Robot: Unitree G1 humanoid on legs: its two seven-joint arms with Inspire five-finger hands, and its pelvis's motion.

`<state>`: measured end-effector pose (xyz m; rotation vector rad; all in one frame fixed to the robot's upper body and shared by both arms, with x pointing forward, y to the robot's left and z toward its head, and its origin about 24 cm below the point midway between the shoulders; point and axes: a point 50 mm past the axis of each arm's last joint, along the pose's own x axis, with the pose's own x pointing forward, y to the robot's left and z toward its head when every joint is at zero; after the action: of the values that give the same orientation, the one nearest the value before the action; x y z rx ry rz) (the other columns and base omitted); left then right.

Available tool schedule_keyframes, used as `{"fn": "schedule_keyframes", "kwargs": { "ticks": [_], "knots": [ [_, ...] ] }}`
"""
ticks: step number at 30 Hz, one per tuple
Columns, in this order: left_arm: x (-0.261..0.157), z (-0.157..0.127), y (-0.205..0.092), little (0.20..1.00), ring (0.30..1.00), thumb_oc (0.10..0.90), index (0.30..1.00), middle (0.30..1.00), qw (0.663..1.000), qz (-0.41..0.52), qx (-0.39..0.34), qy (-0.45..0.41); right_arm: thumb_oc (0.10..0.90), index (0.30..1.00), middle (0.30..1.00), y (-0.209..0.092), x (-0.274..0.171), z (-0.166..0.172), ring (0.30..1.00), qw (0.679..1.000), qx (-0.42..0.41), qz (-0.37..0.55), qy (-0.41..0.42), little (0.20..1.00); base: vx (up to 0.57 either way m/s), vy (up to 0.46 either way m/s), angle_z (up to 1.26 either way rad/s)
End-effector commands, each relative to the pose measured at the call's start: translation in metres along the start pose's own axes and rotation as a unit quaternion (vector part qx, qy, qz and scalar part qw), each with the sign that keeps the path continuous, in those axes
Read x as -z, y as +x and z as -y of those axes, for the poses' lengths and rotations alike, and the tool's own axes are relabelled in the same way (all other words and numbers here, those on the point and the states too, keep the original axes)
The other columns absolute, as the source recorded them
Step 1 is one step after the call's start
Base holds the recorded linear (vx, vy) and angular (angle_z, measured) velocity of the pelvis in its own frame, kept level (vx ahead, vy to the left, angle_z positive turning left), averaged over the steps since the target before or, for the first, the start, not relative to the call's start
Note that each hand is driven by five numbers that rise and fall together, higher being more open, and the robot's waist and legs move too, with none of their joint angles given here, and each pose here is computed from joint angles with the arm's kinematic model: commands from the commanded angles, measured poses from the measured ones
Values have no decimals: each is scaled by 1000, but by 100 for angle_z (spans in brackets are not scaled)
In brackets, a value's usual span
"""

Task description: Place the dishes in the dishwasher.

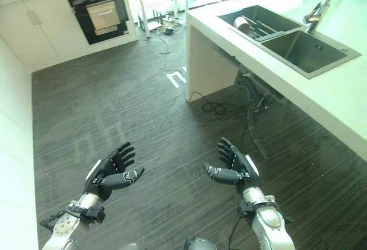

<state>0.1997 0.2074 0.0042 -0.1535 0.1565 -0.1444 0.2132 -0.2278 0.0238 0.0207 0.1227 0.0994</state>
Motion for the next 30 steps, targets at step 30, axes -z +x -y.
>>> {"fn": "schedule_keyframes", "kwargs": {
  "ticks": [30],
  "knots": [
    [-118,19,8,900,900,800,900,900,950,291,41,106,800,900,900,2,-111,-13,900,961,-28,271,-52,900,380,75,-20]
  ]
}}
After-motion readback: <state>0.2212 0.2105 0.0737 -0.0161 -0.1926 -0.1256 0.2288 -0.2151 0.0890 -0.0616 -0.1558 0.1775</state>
